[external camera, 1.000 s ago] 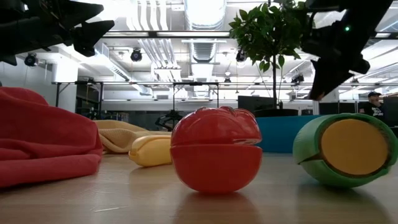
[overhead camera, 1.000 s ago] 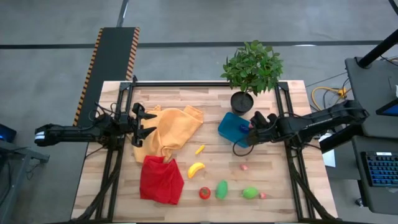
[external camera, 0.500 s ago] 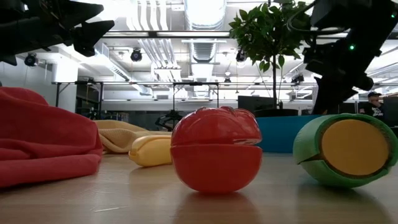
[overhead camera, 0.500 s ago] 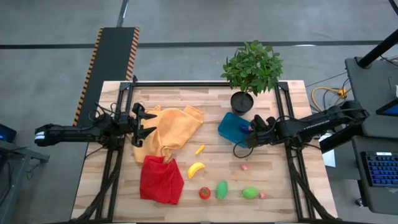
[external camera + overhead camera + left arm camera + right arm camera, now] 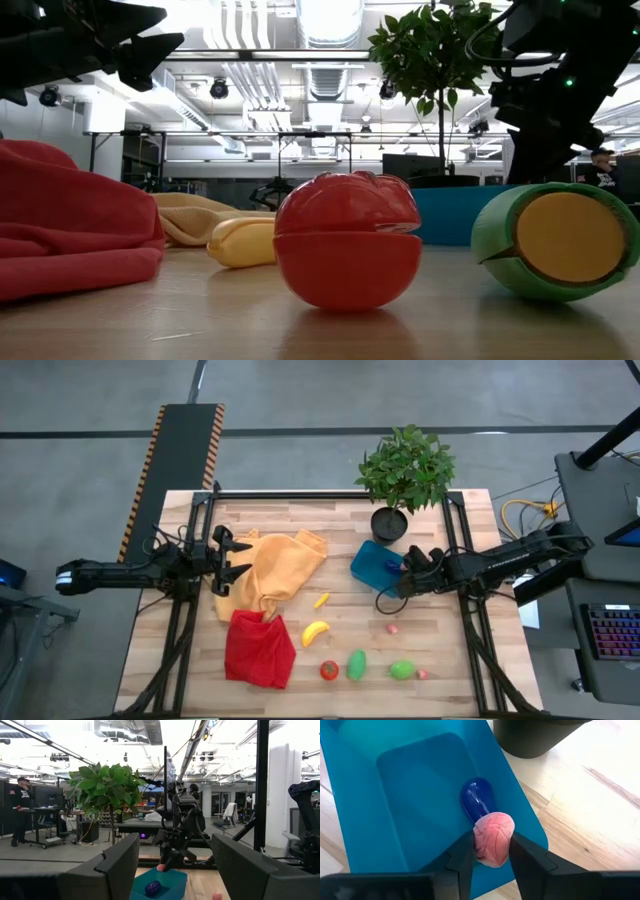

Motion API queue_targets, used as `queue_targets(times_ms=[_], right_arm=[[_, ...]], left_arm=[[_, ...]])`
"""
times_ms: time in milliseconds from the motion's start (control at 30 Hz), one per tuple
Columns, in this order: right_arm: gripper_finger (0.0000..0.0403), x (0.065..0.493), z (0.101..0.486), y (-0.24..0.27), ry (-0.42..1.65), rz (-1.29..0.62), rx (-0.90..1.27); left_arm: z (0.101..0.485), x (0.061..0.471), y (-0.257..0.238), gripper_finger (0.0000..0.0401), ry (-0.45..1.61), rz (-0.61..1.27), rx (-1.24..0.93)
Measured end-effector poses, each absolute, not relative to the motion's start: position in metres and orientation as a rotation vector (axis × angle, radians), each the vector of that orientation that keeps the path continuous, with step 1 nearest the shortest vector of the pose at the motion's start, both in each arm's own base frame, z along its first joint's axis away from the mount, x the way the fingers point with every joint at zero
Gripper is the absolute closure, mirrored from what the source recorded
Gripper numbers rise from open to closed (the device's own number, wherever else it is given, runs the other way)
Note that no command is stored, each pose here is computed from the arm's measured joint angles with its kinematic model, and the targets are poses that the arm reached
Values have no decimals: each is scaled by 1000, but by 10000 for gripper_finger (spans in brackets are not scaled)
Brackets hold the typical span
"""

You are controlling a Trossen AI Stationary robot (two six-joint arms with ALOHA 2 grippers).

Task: Pick and placing Produce into tupperware
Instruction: Put the top right peach into the blue bin, then put the top peach into the blue bin

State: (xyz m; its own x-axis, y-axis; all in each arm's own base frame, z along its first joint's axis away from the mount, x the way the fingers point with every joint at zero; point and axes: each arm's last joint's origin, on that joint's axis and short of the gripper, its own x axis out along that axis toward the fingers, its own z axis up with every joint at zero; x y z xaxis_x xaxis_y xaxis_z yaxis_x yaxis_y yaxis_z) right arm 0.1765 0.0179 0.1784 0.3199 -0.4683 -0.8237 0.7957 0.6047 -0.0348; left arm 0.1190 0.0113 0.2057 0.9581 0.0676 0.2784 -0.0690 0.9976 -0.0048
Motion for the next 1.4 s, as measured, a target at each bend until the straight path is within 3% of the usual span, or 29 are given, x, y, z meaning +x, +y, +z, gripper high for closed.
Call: queue_targets(times_ms=[500, 733, 1133, 1400], right_arm=[[252, 178, 180, 18, 906, -860, 430], [255, 193, 211, 24, 854, -766, 495], [276, 209, 299, 73, 750, -330, 494], [267, 196, 306, 109, 747, -183, 549]], left_arm=[[206, 119, 11, 166, -282, 69, 5], [205, 119, 11, 166, -282, 69, 5], [203, 119, 11, 166, -274, 69, 4], [203, 119, 11, 166, -274, 69, 0]])
